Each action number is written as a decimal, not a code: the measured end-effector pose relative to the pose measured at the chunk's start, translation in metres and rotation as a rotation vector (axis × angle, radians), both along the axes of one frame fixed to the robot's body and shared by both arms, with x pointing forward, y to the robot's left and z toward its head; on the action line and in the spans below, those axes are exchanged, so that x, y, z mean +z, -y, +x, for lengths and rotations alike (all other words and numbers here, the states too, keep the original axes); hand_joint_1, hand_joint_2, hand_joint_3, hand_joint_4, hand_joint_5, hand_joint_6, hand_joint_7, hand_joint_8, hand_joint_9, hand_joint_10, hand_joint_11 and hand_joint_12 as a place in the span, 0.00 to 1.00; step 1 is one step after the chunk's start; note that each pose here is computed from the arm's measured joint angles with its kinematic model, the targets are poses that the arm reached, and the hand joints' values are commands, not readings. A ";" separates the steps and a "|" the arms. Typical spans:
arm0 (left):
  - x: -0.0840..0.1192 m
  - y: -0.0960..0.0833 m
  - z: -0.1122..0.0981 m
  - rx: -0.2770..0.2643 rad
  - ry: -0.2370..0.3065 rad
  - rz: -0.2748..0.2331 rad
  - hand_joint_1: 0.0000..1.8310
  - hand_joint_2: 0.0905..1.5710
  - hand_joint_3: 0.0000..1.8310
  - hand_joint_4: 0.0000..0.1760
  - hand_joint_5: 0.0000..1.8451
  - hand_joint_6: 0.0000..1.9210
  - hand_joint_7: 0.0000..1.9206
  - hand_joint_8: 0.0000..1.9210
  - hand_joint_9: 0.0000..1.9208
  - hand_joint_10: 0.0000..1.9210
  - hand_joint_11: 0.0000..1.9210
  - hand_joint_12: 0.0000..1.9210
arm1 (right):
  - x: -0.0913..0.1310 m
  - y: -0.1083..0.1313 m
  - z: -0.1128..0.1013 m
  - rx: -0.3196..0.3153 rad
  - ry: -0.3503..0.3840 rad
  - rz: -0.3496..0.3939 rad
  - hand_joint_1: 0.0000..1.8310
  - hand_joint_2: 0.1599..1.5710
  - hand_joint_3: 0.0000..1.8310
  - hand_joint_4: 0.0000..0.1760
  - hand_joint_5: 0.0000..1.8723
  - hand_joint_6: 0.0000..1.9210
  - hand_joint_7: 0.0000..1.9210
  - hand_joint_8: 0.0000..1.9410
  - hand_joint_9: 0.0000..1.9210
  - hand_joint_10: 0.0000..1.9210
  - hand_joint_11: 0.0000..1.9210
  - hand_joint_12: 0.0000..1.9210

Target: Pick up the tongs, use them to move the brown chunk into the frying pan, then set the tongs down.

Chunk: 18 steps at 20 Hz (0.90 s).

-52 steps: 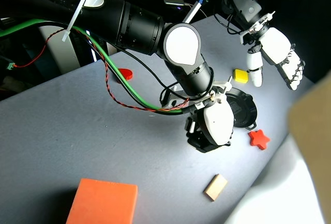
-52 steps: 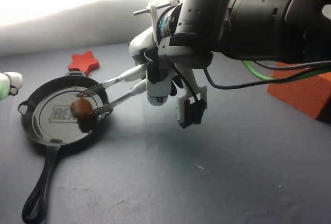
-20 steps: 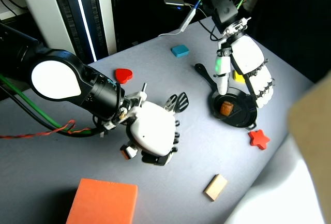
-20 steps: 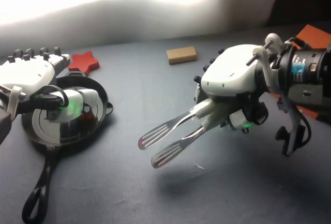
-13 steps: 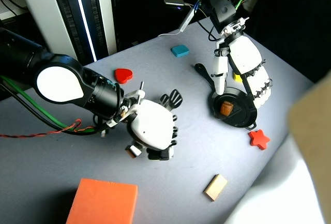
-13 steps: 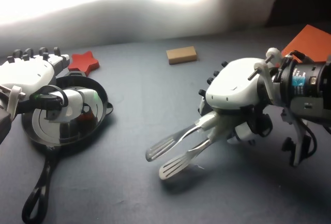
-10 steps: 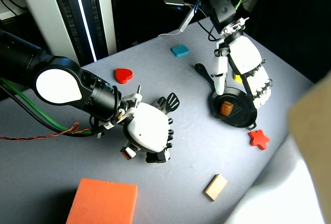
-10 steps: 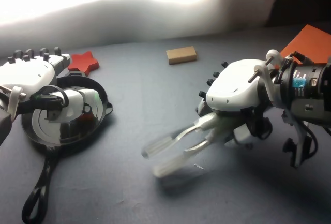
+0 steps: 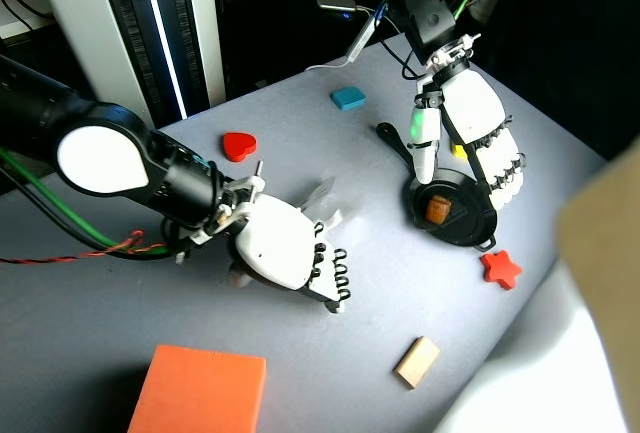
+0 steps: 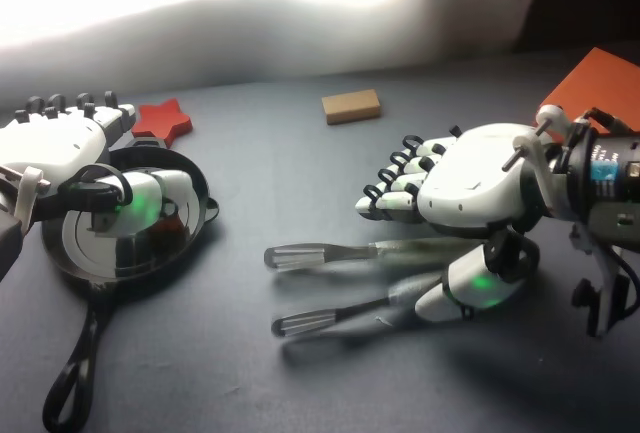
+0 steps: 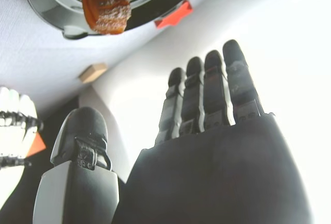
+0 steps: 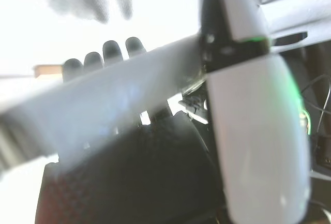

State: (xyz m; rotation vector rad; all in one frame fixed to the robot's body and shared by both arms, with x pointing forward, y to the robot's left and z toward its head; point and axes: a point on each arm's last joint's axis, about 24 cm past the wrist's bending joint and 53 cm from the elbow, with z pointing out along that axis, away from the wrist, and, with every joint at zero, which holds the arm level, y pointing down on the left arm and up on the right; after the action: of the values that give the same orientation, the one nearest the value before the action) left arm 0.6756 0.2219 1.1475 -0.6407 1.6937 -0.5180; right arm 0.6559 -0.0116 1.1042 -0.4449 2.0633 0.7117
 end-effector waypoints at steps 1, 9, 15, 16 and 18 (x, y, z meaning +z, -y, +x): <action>0.000 0.000 0.000 -0.001 0.000 0.000 0.06 0.82 0.00 0.01 0.05 0.00 0.05 0.00 0.03 0.00 0.00 0.08 | 0.000 0.000 -0.003 0.005 -0.001 -0.002 0.18 0.58 0.00 0.00 0.00 0.00 0.00 0.00 0.00 0.00 0.00 0.00; 0.020 0.008 0.006 -0.015 0.044 -0.019 0.07 0.81 0.00 0.01 0.09 0.01 0.09 0.01 0.07 0.01 0.00 0.20 | 0.040 0.028 -0.012 -0.033 0.043 0.018 0.06 0.60 0.00 0.00 0.15 0.02 0.17 0.01 0.14 0.02 0.00 0.38; 0.040 0.039 0.004 -0.108 0.081 -0.073 0.12 0.83 0.00 0.00 0.31 0.24 0.33 0.18 0.23 0.39 0.00 0.84 | 0.099 0.059 -0.040 -0.074 0.121 0.063 0.14 0.72 0.00 0.00 0.53 0.18 0.53 0.26 0.38 0.58 0.23 0.86; 0.044 0.048 0.002 -0.134 0.087 -0.075 0.11 0.85 0.00 0.00 0.32 0.44 0.30 0.42 0.20 0.60 0.03 0.91 | 0.103 0.065 -0.049 -0.082 0.124 0.059 0.14 0.74 0.00 0.00 0.53 0.24 0.50 0.45 0.38 0.70 0.25 0.91; 0.047 0.060 -0.002 -0.177 0.092 -0.072 0.09 0.88 0.01 0.00 0.39 0.71 0.39 0.80 0.32 0.91 0.22 1.00 | 0.109 0.076 -0.058 -0.103 0.129 0.057 0.09 0.83 0.01 0.00 0.52 0.62 0.58 0.68 0.51 0.90 0.42 1.00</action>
State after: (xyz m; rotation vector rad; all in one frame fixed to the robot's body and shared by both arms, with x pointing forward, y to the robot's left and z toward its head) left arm 0.6738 0.1617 1.1945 -0.5129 1.6586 -0.7266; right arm 0.5982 -0.0872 1.2136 -0.3401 1.9248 0.6614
